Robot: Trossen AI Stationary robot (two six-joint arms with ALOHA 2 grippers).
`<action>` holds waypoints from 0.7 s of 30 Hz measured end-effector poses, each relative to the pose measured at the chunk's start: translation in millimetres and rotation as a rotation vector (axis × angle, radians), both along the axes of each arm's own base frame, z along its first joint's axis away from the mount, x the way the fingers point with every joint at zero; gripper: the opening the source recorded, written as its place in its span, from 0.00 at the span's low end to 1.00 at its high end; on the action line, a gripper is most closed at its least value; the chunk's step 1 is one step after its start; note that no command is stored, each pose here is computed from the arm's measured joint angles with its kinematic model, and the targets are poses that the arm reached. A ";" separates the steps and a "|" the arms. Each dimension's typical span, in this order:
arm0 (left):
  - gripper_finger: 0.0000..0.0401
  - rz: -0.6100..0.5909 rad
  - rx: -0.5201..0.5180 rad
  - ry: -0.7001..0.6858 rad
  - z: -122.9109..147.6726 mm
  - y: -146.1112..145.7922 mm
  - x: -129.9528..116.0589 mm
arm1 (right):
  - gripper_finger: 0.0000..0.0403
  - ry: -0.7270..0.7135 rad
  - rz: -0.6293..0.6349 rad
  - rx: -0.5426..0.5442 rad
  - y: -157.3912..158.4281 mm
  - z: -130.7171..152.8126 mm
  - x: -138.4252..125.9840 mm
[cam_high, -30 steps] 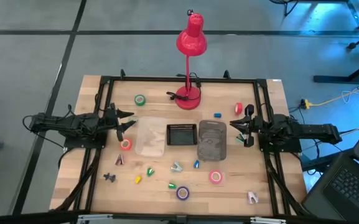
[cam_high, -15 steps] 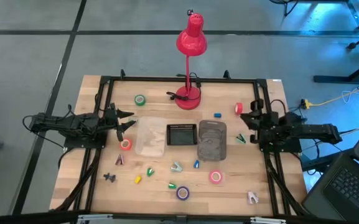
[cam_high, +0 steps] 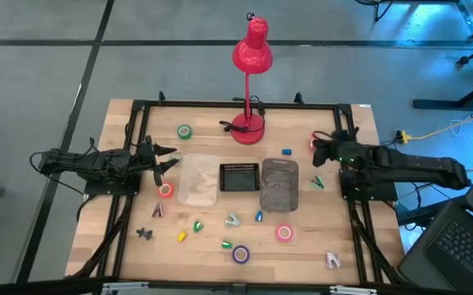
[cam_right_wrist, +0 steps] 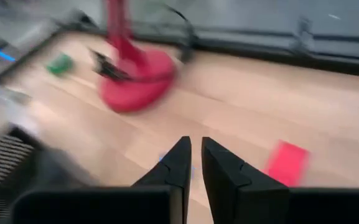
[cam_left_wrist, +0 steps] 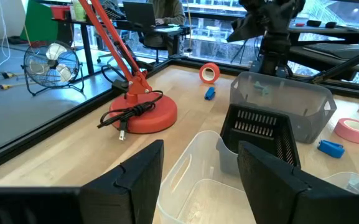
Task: Pick and place Stapler, Stapler remover, tape
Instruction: Put the red tape into the black bin
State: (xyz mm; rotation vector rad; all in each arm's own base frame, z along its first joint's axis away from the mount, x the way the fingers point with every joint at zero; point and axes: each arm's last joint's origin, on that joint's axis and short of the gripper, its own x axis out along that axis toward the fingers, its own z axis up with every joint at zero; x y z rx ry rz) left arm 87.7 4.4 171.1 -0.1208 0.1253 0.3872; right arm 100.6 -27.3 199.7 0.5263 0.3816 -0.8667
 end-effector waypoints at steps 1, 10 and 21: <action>0.49 0.000 0.000 0.000 -0.1 0.0 0.0 | 0.10 0.042 -0.016 0.010 -1.8 3.6 3.7; 0.49 0.000 0.000 0.000 0.0 0.0 0.0 | 0.09 0.414 -0.233 0.220 -20.6 18.0 32.4; 0.49 0.000 0.000 0.000 -0.1 0.0 0.0 | 0.30 0.470 -0.336 0.312 -42.4 5.8 42.8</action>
